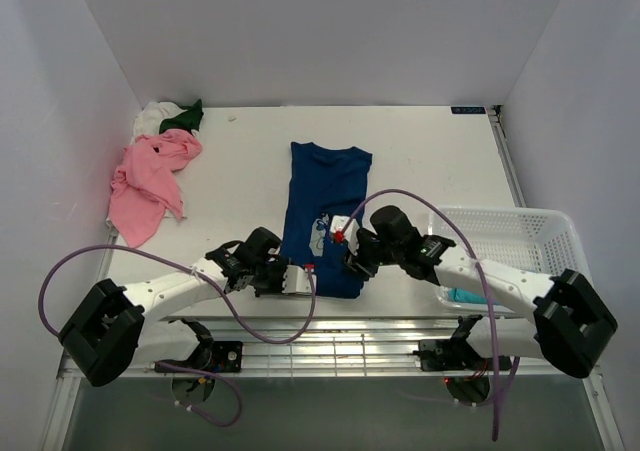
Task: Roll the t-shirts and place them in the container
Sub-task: Roll the T-shirt to the center of the board.
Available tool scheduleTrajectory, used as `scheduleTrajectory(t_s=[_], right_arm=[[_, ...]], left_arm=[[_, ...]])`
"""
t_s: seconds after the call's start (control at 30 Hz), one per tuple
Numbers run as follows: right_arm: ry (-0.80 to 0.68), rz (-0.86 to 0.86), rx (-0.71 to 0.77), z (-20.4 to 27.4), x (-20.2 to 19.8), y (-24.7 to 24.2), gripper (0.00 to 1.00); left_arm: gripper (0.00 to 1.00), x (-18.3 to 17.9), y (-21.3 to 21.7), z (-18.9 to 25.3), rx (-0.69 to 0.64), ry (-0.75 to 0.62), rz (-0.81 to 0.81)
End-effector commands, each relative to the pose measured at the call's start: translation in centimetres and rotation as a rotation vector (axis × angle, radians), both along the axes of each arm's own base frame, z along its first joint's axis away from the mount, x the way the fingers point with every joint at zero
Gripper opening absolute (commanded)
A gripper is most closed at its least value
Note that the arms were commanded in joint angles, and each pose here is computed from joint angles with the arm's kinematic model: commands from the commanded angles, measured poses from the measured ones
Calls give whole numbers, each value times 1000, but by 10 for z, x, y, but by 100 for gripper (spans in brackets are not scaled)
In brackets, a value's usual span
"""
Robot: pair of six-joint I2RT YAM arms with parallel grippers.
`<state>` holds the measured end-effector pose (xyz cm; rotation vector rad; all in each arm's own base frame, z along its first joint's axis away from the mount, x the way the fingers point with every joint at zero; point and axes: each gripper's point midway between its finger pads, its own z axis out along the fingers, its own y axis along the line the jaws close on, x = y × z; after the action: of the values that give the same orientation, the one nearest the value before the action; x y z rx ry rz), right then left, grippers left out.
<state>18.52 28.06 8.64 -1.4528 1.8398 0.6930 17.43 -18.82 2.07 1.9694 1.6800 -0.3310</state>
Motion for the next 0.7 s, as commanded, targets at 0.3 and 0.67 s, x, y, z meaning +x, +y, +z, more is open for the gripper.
scheduleTrajectory(t_s=[0.3,0.67], right_arm=[[-310,301,-100,-14,-41,-13,67],[-270,237,-207,-40,-26,-10,69]], left_arm=[[27,4,1,8,-11,-19,43],[29,6,3,12,-14,-34,46]])
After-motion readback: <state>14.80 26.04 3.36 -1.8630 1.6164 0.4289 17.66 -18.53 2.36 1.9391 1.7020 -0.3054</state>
